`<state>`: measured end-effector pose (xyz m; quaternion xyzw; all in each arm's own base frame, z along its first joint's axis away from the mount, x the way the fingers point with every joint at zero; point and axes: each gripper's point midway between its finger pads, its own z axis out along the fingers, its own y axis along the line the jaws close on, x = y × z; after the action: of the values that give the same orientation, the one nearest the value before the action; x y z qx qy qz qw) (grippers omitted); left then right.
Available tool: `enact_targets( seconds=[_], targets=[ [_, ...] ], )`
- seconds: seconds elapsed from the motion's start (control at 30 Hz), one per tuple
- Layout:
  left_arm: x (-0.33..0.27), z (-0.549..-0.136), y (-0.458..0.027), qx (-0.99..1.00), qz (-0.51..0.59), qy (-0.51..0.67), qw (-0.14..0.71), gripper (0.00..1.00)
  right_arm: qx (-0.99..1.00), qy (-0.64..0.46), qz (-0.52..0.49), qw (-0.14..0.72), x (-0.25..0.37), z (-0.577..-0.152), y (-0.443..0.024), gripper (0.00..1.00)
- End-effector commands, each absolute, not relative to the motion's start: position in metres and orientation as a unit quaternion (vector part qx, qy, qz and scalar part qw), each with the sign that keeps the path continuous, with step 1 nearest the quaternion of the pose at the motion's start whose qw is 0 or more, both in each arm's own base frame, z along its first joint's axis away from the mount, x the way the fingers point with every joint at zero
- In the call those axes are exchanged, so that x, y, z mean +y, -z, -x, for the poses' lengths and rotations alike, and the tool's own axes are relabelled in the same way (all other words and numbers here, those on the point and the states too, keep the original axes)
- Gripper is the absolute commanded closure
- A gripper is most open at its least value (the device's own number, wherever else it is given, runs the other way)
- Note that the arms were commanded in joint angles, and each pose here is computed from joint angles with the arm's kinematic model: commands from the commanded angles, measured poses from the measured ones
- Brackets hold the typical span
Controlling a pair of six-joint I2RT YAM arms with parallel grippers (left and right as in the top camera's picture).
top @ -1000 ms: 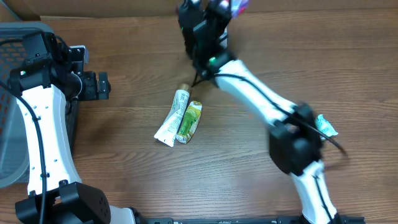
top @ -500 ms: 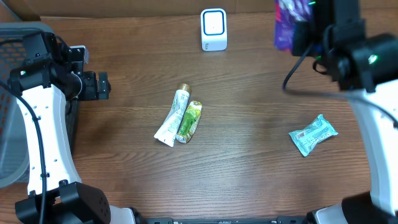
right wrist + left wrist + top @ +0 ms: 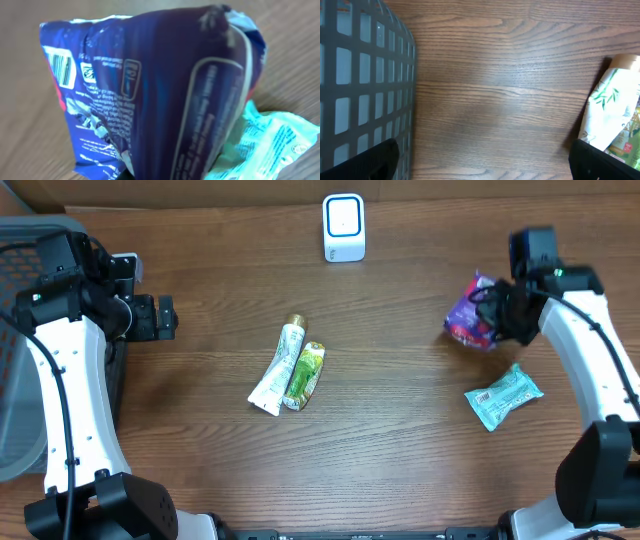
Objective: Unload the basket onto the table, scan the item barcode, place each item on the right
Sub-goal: 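Place the purple package on the table's right side and release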
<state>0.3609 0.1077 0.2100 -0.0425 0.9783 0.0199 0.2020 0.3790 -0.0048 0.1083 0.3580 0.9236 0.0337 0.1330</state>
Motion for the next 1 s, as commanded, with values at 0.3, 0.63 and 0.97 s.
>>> enact_targets(
  seconds=[0.3, 0.63, 0.97],
  targets=[
    [0.108, -0.359, -0.212, 0.978, 0.031, -0.022, 0.205, 0.0, 0.908, -0.018, -0.415, 0.058, -0.056, -0.328, -0.07, 0.36],
    [0.108, -0.359, -0.212, 0.978, 0.031, -0.022, 0.205, 0.0, 0.94, -0.123, -0.296, 0.118, 0.008, -0.357, -0.177, 0.2],
    [0.108, -0.359, -0.212, 0.978, 0.031, -0.022, 0.205, 0.0, 0.934, -0.279, -0.177, 0.134, 0.205, -0.373, -0.167, 0.18]
  ],
)
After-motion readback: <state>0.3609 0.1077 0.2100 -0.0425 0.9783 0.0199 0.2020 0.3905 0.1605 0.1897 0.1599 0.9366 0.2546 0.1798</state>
